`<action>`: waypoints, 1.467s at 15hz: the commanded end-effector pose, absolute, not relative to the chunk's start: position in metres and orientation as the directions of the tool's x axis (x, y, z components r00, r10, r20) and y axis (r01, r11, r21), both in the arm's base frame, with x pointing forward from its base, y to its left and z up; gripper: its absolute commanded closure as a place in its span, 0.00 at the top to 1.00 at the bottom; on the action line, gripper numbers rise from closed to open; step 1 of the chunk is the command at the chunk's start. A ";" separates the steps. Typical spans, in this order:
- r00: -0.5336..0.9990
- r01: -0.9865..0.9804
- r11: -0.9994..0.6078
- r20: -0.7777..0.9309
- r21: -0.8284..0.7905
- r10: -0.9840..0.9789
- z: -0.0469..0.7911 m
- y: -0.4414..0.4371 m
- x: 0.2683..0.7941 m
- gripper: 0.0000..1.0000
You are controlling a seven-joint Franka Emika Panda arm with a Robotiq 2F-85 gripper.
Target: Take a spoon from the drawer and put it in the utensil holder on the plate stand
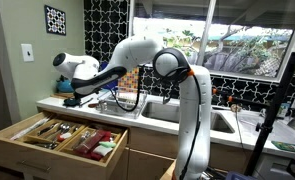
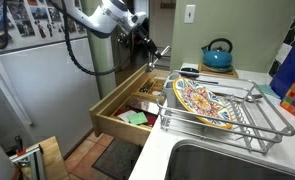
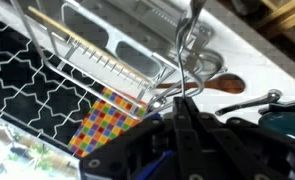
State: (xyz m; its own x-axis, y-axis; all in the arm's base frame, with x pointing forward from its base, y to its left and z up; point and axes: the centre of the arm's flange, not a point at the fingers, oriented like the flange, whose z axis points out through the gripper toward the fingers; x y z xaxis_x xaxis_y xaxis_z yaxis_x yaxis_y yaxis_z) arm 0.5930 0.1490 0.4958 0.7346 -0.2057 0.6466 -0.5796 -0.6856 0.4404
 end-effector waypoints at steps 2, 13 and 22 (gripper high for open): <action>0.663 -0.597 -0.607 0.748 0.525 -0.006 0.511 0.129 0.572 0.01; 0.517 -0.719 -0.527 0.855 0.453 0.030 0.475 0.079 0.584 0.01; 0.420 -0.760 -0.540 0.907 0.362 0.017 0.438 0.075 0.590 0.01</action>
